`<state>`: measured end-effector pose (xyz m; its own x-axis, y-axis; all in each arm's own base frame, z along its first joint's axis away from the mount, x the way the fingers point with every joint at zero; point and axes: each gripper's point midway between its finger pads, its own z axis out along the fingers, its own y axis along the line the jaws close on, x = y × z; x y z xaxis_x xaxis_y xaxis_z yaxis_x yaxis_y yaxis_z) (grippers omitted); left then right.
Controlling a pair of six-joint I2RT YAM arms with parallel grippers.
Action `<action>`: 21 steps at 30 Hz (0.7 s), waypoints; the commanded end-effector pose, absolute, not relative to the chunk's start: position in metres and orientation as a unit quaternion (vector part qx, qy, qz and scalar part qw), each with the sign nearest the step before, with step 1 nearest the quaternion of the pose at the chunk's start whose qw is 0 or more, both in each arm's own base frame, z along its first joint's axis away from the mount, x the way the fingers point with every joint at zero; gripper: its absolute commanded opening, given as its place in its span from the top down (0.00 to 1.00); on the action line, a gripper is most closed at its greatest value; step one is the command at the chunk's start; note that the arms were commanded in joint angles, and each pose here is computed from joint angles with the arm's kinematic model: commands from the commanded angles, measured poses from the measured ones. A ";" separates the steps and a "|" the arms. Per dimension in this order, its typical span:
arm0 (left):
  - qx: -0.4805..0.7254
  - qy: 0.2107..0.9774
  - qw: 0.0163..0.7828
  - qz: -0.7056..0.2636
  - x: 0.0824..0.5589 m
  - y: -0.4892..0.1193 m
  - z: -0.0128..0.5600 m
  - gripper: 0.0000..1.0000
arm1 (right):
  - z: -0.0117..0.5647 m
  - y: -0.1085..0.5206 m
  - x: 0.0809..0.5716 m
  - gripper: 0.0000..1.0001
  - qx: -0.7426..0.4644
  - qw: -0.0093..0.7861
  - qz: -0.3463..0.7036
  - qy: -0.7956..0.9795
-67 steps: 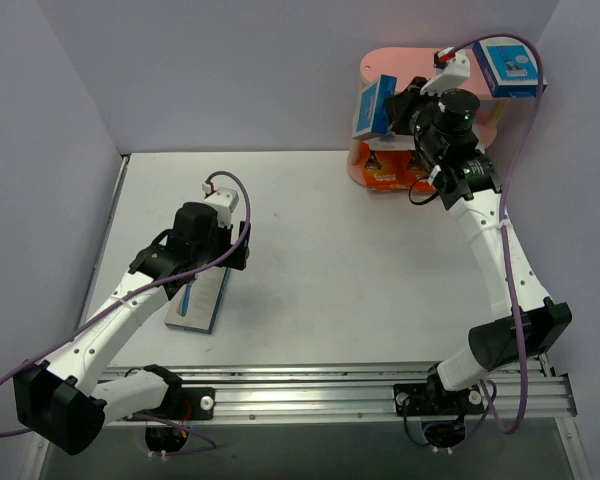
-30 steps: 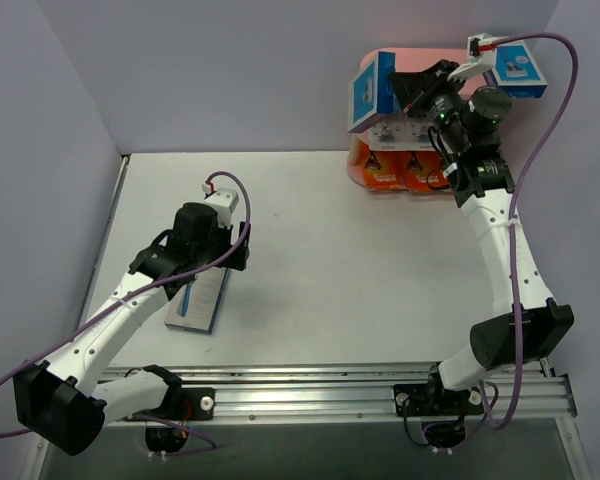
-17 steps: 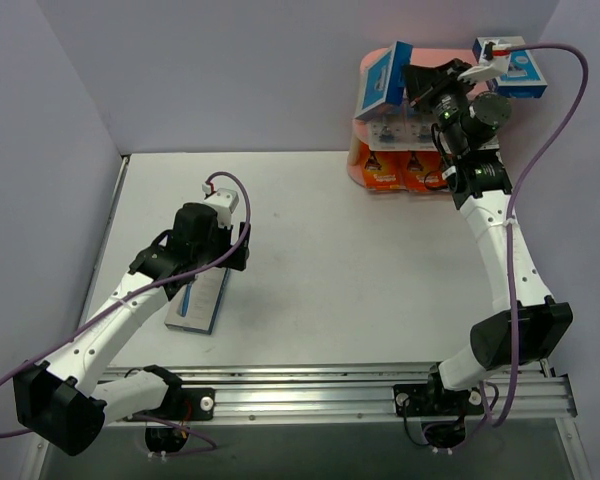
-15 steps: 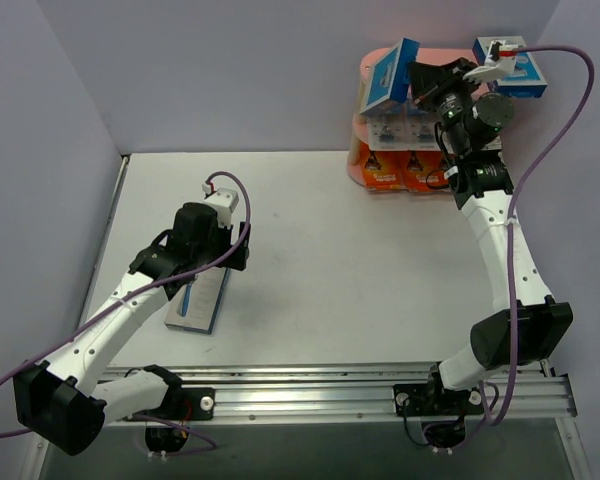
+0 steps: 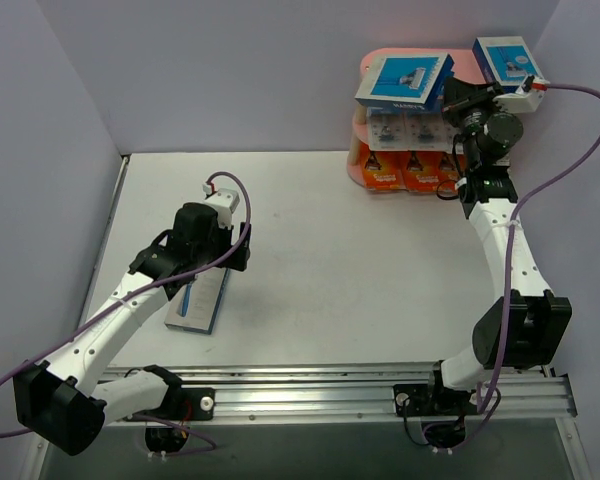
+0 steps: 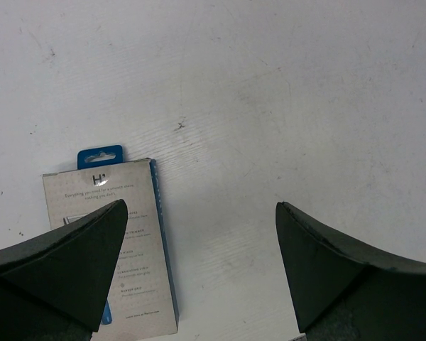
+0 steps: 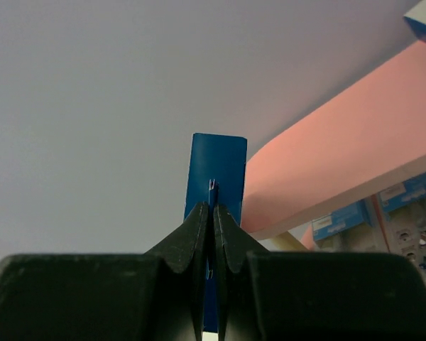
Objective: Place and organize the shaving razors onto the shelf
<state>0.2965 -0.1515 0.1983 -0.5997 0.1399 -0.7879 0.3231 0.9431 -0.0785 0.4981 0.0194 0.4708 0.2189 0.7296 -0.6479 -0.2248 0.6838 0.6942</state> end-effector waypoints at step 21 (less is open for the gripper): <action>0.140 0.877 0.441 -0.127 0.304 -0.163 0.214 0.06 | 0.482 -0.061 0.455 1.00 0.431 0.777 0.309 0.340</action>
<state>0.2970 -0.1545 0.1913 -0.6165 0.1488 -0.7731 0.3314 0.9398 -0.0833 0.4889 -0.0405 0.4302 0.4270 0.8048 -0.4123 -0.0772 0.4867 0.8701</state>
